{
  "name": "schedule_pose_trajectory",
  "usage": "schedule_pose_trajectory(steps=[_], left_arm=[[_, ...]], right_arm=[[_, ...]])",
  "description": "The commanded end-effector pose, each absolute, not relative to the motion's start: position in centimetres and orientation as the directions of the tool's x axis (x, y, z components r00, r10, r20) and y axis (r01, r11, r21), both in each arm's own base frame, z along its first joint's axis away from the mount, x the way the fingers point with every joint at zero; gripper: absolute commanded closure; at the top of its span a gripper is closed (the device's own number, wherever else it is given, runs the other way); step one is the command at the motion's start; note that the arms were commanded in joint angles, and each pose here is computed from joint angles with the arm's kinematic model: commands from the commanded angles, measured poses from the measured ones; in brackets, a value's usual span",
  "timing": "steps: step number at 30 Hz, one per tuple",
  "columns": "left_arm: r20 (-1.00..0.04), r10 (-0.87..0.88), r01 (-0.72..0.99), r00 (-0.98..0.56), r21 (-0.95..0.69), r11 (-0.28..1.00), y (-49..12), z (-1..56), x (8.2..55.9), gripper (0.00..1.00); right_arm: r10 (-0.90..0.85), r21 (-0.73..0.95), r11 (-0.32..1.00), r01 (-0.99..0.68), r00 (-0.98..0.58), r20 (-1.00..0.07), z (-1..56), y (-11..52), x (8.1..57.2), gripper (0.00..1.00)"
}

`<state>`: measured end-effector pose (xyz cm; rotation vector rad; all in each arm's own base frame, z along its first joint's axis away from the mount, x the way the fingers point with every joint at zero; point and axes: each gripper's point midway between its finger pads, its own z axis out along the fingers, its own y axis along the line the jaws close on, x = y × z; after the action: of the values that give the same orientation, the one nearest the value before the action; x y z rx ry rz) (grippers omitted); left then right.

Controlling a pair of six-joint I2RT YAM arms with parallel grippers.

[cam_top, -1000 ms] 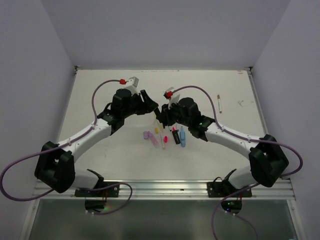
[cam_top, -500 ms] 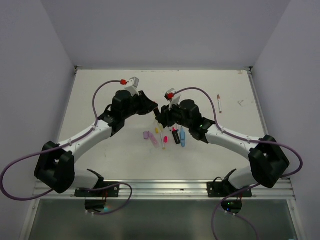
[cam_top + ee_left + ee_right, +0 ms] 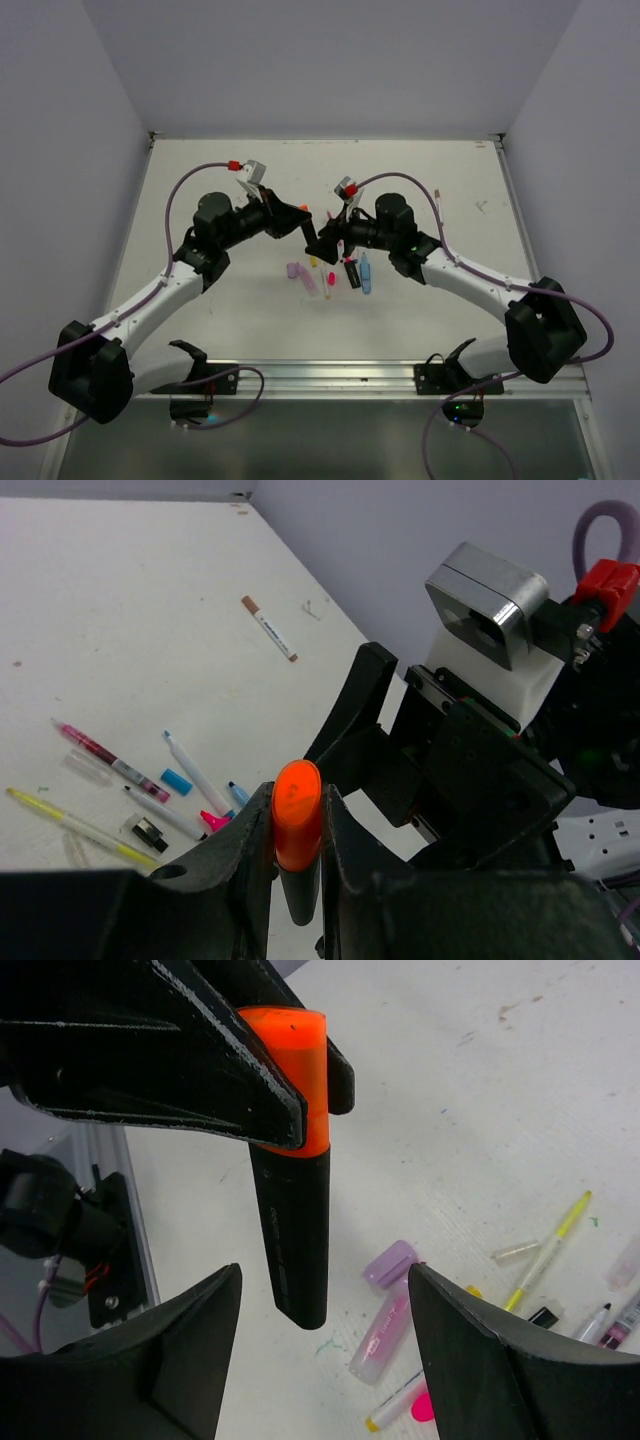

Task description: Open the pen caps

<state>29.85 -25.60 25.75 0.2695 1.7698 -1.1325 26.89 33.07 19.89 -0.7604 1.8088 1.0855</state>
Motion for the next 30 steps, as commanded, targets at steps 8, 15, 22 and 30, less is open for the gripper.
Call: schedule_pose_trajectory(steps=[8, 15, 22, 30], left_arm=[[-0.880, -0.272, 0.824, -0.388, -0.464, 0.325, -26.6, 29.3, 26.4, 1.00], [-0.880, -0.309, 0.854, -0.361, -0.445, 0.270, -26.9, 30.3, 26.0, 1.00], [-0.889, -0.394, 0.895, -0.235, -0.356, 0.269, -26.4, 33.5, 26.1, 1.00], [-0.851, -0.524, 0.904, -0.046, -0.258, 0.340, -24.8, 38.6, 27.6, 1.00]], right_arm=[[-0.060, 0.344, 0.146, -0.927, -0.356, -0.933, 25.7, 34.7, 23.5, 0.40], [-0.082, 0.371, 0.120, -0.921, -0.381, -0.921, 25.0, 35.3, 23.6, 0.62], [-0.137, 0.439, 0.096, -0.894, -0.448, -0.883, 22.1, 35.1, 22.4, 1.00], [-0.281, 0.556, 0.098, -0.825, -0.559, -0.780, 15.6, 33.2, 19.2, 1.00]])
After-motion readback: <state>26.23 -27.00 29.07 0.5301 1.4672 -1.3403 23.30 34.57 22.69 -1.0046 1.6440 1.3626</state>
